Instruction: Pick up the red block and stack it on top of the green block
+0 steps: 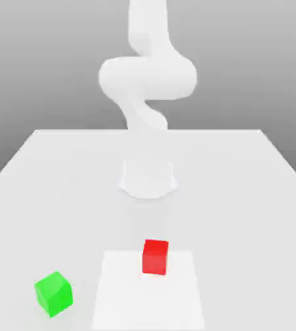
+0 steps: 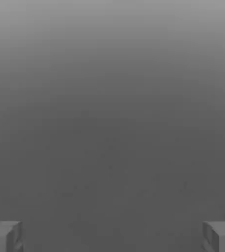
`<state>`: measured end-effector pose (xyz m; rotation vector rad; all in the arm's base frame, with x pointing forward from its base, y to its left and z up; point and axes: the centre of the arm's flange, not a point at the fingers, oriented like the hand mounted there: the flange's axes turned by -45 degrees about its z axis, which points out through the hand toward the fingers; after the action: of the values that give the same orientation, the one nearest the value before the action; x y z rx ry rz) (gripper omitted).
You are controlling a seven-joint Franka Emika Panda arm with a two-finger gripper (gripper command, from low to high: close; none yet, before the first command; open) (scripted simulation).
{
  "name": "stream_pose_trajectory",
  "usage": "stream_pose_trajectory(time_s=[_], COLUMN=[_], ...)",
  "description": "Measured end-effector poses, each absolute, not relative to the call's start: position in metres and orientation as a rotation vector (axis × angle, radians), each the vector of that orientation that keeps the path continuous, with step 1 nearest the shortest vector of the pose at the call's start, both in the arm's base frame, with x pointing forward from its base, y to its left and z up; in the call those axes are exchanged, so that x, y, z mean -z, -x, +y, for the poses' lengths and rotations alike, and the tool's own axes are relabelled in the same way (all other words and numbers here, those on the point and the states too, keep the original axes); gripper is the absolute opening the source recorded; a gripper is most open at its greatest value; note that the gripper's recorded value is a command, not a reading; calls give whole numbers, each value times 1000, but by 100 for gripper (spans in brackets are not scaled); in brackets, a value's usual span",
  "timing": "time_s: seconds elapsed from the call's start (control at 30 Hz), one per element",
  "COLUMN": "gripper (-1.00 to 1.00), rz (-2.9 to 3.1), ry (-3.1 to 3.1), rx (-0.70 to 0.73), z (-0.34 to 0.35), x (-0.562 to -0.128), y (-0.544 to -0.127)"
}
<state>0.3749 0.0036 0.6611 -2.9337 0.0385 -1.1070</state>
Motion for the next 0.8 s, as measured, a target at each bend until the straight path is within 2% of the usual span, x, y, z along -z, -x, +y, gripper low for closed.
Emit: stream_pose_trajectory(time_s=[0.13, 0.3, 0.43, 0.57, 0.63, 0.8], gripper=[0, 0, 0, 0, 0, 0], rz=[75, 124, 169, 219, 232, 234], ry=[3008, 3076, 3113, 3131, 3132, 3132], rx=[884, 601, 355, 81, 20, 1], z=[9, 12, 14, 16, 16, 16], x=[-562, -437, -336, -234, -201, -152], y=[-412, -425, -408, -364, -354, -349])
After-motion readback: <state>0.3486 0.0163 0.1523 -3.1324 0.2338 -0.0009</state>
